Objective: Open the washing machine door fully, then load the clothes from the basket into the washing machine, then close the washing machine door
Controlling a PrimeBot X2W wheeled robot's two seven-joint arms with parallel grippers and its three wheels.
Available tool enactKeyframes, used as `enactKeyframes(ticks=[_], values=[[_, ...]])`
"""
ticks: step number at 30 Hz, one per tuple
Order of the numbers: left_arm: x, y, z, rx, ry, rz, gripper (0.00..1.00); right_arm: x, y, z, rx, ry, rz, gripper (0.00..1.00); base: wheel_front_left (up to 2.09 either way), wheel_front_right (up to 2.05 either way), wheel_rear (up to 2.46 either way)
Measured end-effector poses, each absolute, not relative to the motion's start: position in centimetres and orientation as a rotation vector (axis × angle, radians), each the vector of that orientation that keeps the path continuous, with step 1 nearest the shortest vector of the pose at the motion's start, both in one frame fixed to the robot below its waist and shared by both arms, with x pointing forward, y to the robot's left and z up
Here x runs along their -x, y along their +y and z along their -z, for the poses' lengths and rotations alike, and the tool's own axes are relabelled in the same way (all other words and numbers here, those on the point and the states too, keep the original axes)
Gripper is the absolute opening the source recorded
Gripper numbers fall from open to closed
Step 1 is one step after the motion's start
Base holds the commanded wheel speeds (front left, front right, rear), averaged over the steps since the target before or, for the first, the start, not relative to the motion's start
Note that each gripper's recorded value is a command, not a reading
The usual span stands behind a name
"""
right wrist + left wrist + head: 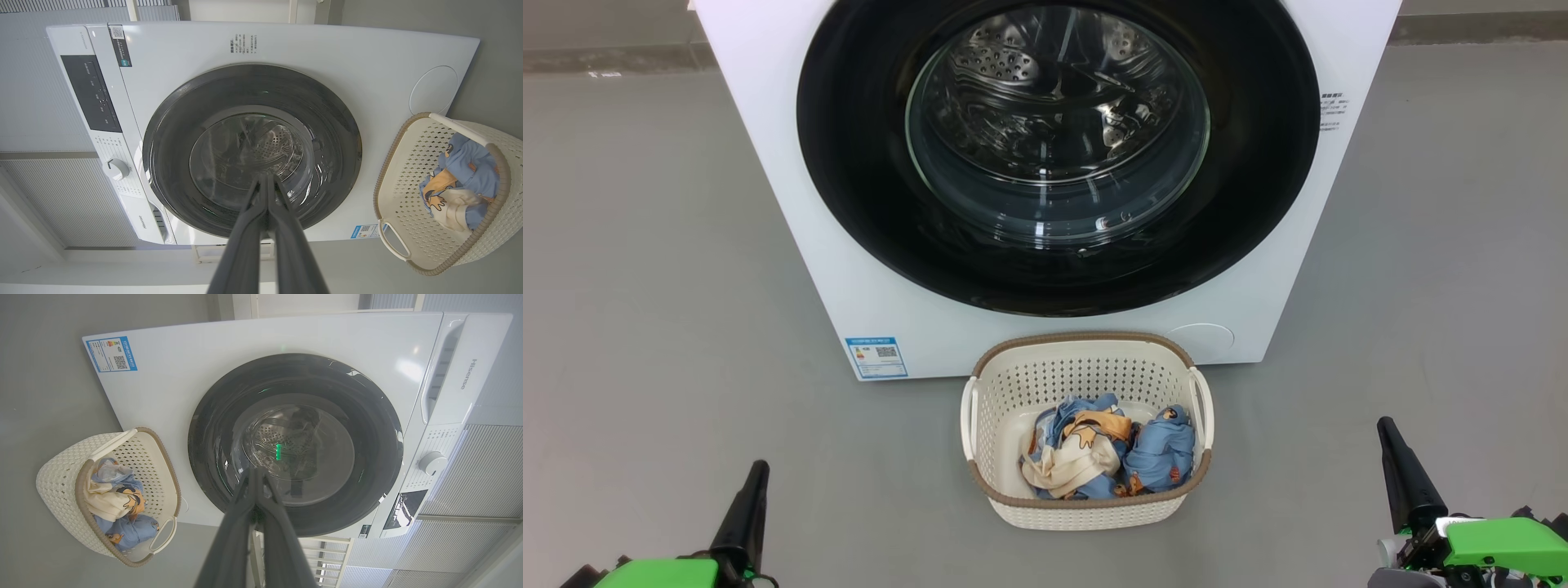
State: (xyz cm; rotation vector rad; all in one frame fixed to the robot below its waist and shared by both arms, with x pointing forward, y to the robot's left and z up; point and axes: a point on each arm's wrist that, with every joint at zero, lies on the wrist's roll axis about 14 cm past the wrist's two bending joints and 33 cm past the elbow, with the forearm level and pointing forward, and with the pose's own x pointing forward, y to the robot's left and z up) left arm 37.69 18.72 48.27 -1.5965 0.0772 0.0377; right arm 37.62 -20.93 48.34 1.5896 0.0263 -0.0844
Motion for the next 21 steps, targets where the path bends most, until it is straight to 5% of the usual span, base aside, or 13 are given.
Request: enactKeyframes(ticks=[21], values=[[-37.69, 18.72, -48.27, 1.597, 0.077, -0.038, 0.0, -37.62, -20.93, -48.34, -1.59, 0.026, 0.084, 0.0, 0.0, 0.0, 0.0]])
